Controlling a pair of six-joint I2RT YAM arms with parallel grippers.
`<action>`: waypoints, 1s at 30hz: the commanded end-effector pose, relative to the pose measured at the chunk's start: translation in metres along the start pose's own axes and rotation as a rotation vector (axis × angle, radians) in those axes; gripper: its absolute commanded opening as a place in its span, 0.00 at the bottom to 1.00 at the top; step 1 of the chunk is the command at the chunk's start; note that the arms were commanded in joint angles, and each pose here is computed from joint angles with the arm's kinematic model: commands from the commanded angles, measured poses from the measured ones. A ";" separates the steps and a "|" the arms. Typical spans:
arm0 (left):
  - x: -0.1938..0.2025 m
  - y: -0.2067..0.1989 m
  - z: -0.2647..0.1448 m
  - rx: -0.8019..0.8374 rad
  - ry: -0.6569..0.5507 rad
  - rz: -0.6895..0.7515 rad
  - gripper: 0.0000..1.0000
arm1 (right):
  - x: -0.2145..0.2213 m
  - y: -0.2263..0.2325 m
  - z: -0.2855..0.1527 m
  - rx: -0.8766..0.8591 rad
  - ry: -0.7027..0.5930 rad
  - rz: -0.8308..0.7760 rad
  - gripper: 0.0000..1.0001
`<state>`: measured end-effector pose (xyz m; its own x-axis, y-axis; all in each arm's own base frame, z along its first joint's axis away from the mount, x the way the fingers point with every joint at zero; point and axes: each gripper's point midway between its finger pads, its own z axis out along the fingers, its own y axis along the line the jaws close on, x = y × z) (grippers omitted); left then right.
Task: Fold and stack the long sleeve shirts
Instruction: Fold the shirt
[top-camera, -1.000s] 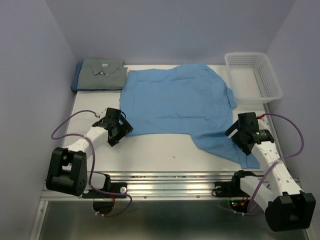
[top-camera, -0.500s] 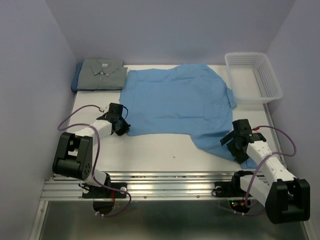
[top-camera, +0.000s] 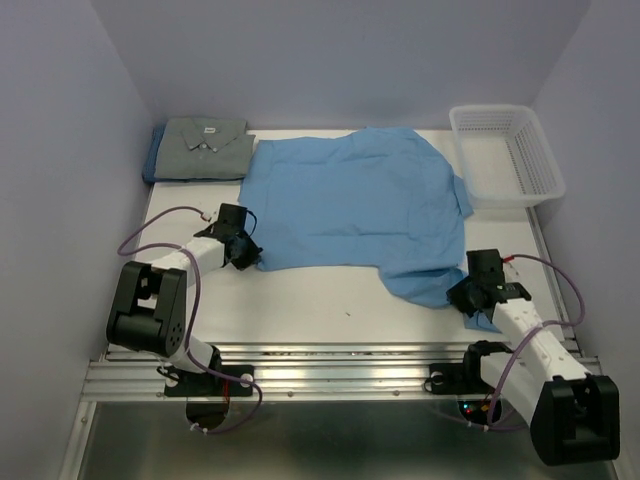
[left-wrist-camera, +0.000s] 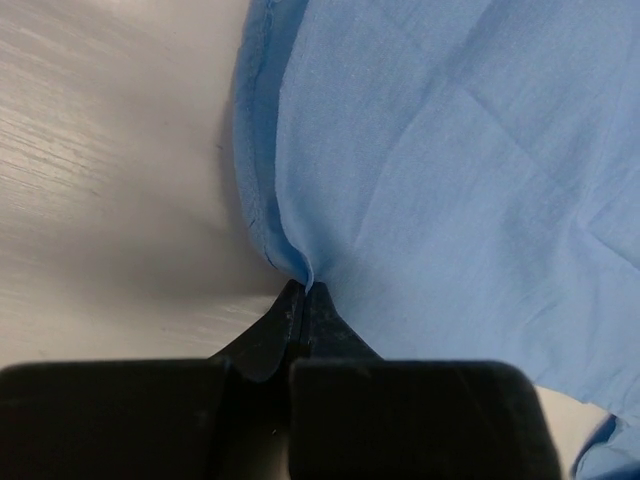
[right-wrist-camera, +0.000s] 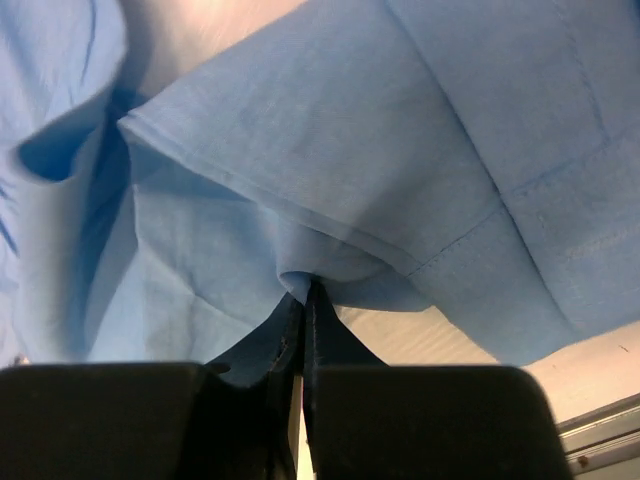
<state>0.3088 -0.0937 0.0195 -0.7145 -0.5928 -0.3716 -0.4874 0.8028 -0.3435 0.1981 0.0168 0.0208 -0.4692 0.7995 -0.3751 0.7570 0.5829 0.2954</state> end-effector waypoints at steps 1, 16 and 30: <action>-0.007 -0.015 -0.017 0.074 -0.016 0.019 0.00 | -0.023 0.022 -0.027 -0.134 -0.102 -0.001 0.01; 0.015 -0.002 -0.072 0.164 -0.031 -0.035 0.00 | -0.092 0.024 -0.185 -0.267 -0.387 -0.001 0.01; 0.021 0.003 -0.099 0.224 -0.067 -0.063 0.00 | -0.085 0.020 -0.201 -0.257 -0.346 -0.182 0.01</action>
<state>0.2426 -0.1015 0.0950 -0.6616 -0.6411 -0.3890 -0.3854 0.7357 -0.5570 0.1498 -0.0129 0.2386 -0.3173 0.6670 -0.6742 0.5633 0.7044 0.4318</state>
